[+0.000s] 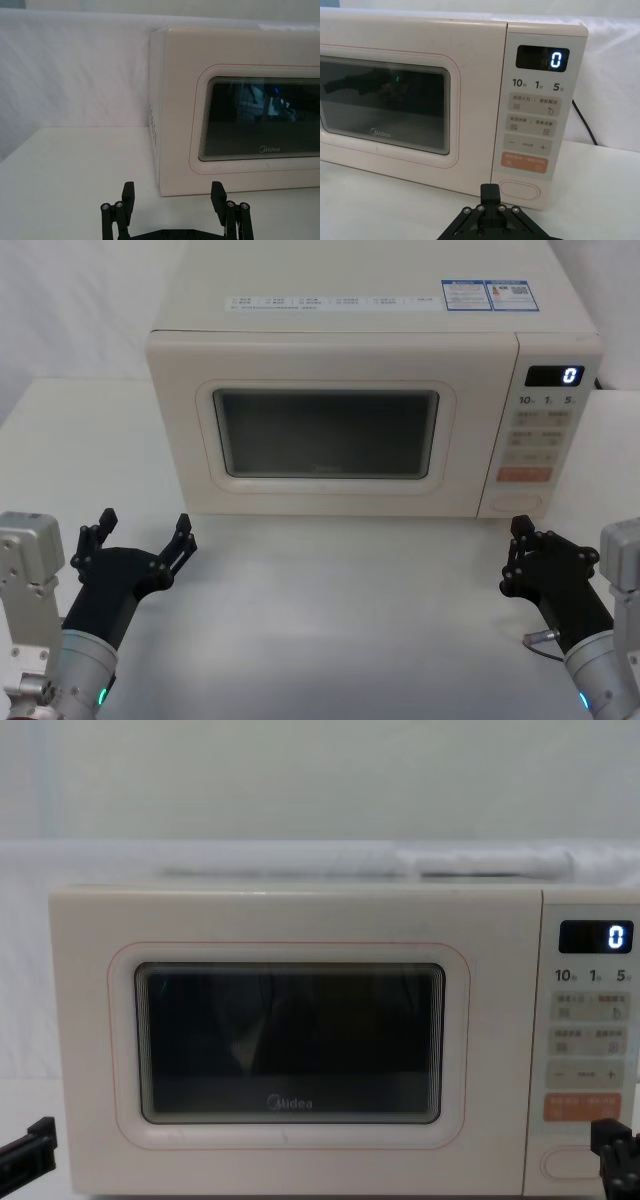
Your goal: Press the button to open the microwave door with one hand; close the microwave door with the other hand.
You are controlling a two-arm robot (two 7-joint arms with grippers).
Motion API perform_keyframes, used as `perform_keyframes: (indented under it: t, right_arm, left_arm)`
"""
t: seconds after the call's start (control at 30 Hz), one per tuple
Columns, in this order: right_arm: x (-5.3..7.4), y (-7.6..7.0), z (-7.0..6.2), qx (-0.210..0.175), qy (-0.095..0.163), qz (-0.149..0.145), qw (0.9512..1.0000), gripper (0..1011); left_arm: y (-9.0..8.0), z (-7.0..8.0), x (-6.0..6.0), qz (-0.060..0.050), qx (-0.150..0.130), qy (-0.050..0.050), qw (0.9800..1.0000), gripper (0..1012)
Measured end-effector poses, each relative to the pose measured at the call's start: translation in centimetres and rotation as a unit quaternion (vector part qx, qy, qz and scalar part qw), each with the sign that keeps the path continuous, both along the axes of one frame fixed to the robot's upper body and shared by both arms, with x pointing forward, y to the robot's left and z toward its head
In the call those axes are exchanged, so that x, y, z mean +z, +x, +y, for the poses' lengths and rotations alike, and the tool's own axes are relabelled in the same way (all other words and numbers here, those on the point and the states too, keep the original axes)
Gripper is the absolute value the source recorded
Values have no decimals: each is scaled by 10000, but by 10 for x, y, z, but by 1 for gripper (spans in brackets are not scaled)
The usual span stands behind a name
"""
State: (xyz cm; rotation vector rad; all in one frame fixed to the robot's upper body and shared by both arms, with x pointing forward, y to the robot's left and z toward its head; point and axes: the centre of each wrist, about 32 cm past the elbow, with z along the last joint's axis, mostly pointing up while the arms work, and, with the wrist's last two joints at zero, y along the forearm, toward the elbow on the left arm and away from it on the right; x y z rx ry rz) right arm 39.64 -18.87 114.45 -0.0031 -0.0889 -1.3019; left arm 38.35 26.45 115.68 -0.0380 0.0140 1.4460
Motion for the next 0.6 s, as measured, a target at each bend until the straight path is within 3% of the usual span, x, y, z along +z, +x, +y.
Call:
perform_keyframes:
  t: [0.6]
  right_arm:
    - [0, 0, 0, 17, 2, 4, 10000, 0]
  left_arm:
    - [0, 0, 0, 0, 0, 0, 10000, 1001]
